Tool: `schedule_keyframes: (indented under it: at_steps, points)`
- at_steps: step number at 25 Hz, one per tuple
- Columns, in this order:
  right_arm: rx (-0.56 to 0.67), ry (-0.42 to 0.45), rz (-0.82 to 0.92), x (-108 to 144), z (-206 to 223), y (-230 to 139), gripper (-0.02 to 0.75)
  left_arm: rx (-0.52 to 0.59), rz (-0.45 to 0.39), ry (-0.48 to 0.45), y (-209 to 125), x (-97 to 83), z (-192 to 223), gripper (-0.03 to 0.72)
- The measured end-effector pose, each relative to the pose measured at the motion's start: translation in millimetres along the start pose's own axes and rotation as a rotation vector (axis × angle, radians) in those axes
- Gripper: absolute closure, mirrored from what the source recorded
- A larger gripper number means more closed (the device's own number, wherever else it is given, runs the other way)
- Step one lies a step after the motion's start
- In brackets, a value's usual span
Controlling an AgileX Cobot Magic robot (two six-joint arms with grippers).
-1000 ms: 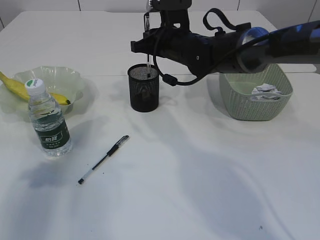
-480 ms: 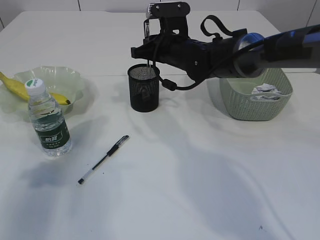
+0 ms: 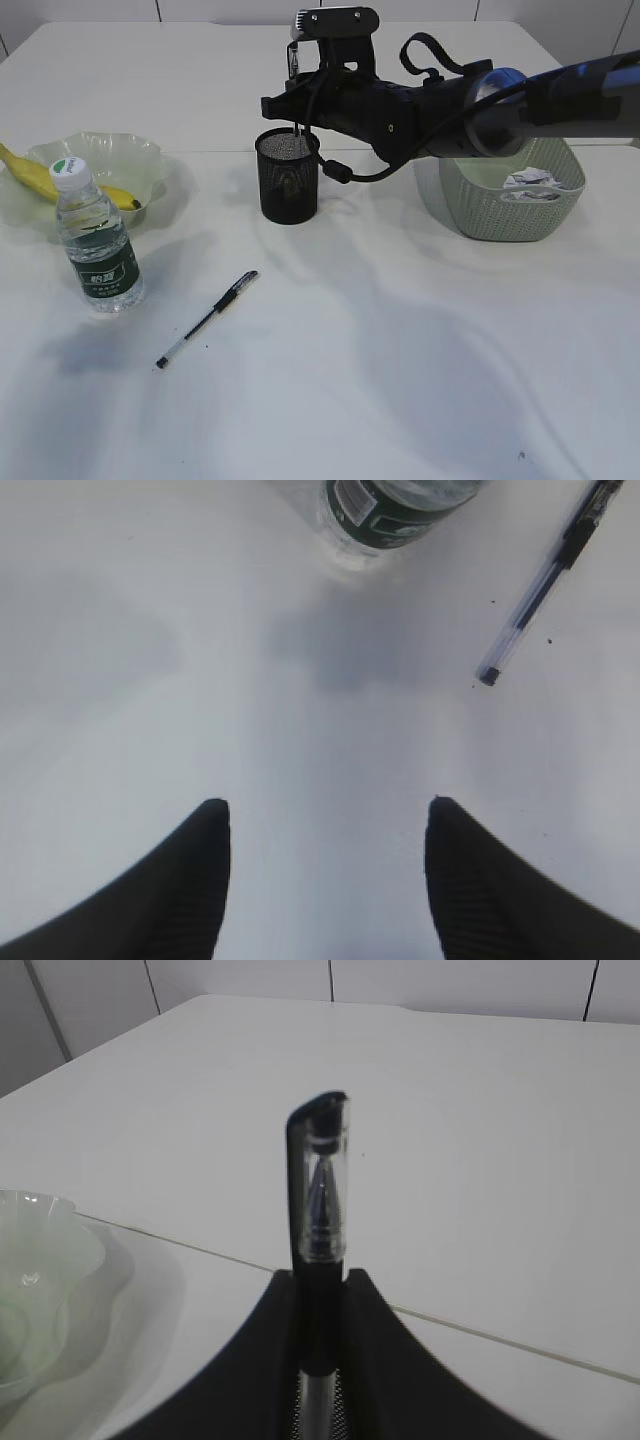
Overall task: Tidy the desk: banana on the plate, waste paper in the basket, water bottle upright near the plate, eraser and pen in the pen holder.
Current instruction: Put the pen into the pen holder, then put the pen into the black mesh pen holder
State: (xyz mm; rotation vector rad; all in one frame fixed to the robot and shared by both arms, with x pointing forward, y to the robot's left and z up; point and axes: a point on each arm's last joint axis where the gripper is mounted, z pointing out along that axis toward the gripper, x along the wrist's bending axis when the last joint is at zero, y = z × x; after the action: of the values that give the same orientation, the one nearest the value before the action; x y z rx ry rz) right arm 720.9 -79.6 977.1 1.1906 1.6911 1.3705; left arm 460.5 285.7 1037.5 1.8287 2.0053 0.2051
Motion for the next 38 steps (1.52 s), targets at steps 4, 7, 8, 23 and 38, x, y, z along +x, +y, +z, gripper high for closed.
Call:
schedule_keyframes:
  at_steps: [4,7,8,23,38]
  points:
    - [0.000,0.000,0.000,0,0,0,0.631,0.000,0.000,0.000,0,0.0,0,0.256]
    - [0.000,0.000,0.000,0,0,0,0.629,0.000,0.000,0.000,0,0.0,0,0.256]
    - [0.000,0.000,0.000,0,0,0,0.627,0.000,0.000,0.000,0,0.0,0,0.256]
    - [0.051,0.003,0.017,0,-1,-4,0.607,0.002,0.000,0.000,0,0.0,0,0.256]
    - [0.341,0.048,0.017,9,-66,59,0.597,0.051,0.017,0.019,-5,1.8,0,0.256]
